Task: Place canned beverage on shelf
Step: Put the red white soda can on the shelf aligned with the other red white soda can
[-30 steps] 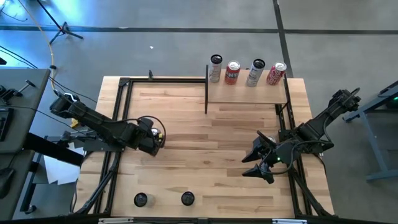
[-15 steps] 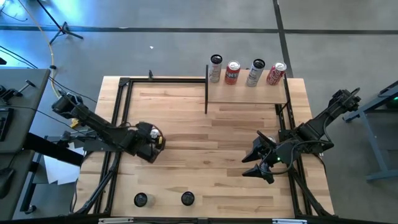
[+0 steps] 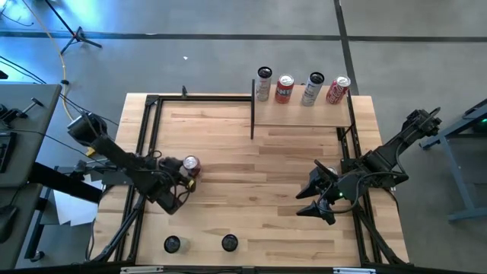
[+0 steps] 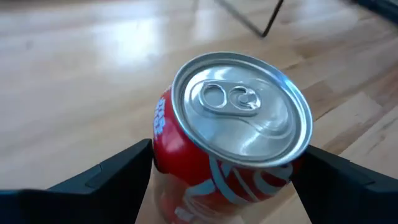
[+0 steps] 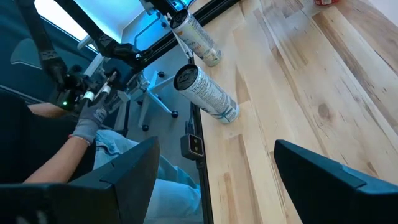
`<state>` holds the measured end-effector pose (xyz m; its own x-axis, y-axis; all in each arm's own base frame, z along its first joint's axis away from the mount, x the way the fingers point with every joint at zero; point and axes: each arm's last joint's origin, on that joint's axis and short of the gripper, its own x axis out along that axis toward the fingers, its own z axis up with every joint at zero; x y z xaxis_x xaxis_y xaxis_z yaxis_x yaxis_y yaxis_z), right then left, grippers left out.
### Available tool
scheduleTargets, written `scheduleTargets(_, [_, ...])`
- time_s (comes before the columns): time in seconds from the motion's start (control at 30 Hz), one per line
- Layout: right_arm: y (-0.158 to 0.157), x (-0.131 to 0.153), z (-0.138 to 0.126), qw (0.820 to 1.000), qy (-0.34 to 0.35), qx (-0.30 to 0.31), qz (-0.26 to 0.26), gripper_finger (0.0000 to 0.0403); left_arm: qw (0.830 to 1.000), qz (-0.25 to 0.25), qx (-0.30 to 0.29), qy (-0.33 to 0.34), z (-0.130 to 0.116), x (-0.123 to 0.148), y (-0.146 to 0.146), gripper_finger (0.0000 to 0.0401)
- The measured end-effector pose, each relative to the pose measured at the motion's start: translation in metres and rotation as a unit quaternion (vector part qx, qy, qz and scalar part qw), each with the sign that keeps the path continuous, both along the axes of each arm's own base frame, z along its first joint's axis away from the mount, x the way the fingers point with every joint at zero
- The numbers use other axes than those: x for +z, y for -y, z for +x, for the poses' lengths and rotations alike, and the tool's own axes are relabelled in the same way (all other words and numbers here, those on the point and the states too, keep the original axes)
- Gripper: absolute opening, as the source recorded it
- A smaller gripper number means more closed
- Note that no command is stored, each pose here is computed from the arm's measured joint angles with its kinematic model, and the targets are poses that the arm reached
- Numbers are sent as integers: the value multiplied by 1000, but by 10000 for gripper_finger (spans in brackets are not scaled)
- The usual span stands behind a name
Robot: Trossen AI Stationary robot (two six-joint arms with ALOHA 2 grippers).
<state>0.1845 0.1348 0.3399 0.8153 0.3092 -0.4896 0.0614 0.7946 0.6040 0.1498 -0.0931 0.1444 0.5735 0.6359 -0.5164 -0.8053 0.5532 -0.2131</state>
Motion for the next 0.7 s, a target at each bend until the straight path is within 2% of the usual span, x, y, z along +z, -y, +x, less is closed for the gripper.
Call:
scheduleTargets(0.27, [0,0,0,1000,0,0,0,304,994,97,-24,53,-3,-25,1,337])
scheduleTargets(0.57, [0,0,0,1000,0,0,0,304,989,106,-13,99,1,-45,4,336])
scheduleTargets(0.7, [0,0,0,1000,0,0,0,304,989,110,-13,100,1,-45,4,318])
